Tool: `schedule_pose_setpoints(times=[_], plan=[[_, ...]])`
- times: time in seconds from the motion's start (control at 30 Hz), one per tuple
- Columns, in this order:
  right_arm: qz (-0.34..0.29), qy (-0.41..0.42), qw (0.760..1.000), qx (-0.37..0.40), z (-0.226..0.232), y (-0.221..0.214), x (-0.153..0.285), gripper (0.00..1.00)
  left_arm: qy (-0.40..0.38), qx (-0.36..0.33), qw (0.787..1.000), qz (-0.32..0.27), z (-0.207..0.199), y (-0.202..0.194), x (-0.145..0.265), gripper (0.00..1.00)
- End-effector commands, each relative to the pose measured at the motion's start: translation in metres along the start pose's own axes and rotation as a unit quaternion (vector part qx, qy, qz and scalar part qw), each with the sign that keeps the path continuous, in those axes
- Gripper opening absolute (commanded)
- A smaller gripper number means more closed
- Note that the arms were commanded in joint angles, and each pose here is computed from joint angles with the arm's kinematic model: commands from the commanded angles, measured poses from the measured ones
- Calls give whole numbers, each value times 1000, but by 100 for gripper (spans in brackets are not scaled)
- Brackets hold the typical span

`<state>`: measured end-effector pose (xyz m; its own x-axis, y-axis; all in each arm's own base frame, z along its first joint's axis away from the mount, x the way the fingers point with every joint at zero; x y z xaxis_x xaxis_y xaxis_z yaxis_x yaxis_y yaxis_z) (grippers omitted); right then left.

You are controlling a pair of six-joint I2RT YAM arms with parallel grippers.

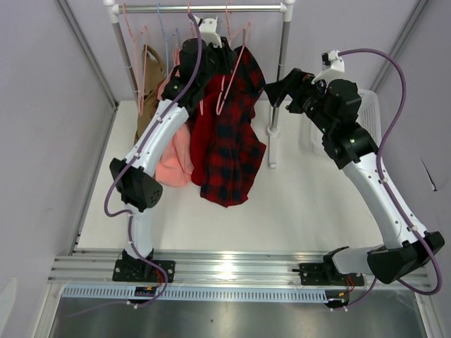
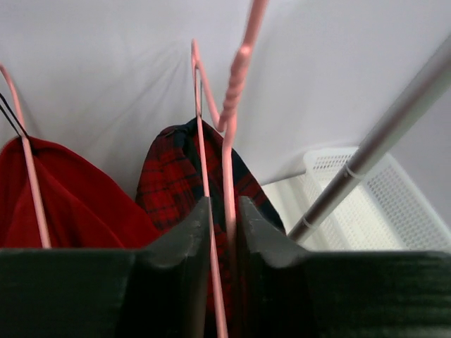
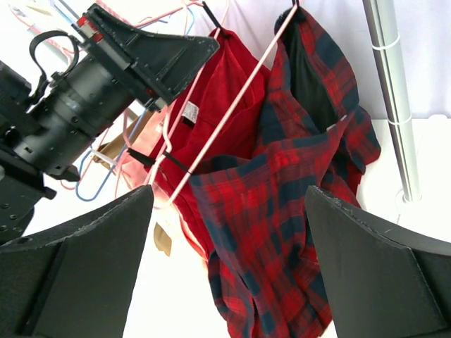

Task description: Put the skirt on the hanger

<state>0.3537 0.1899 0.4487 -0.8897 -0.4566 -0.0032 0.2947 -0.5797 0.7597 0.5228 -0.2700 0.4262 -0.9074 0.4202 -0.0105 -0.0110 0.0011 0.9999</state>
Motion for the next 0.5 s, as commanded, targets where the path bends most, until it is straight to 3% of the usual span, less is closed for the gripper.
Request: schedule_pose_setpoints(times=[0.0,0.2,0.23,0.3,0.47], plan=[[-23,27,999,4,14,16,16,96,-33,12,998,-53,-5,58,40,40],[-12,28,1000,0,12,19,27,97,-68,37,995,-63,-16,81,85,61],[-9,29,1000,-3,11,19,29,99,-76,41,995,-58,-19,78,90,88],[-7,21,1000,-4,7,21,36,99,-94,44,992,-72,-26,93,117,88],[8,-39,999,-10,-17,13,51,99,-109,59,991,-49,-39,84,173,88]])
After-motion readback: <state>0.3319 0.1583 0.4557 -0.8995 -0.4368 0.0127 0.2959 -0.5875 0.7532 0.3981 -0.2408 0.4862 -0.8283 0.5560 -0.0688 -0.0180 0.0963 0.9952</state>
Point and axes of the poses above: each gripper's point midway between its finger pads, its own x axis back along the fingers, its own z axis along the line the jaws close on, y = z × x, the point moved 3 cm from there along x, back along the fingers, and after that the axes turned 12 degrees about -x, right-handed, at the moved point
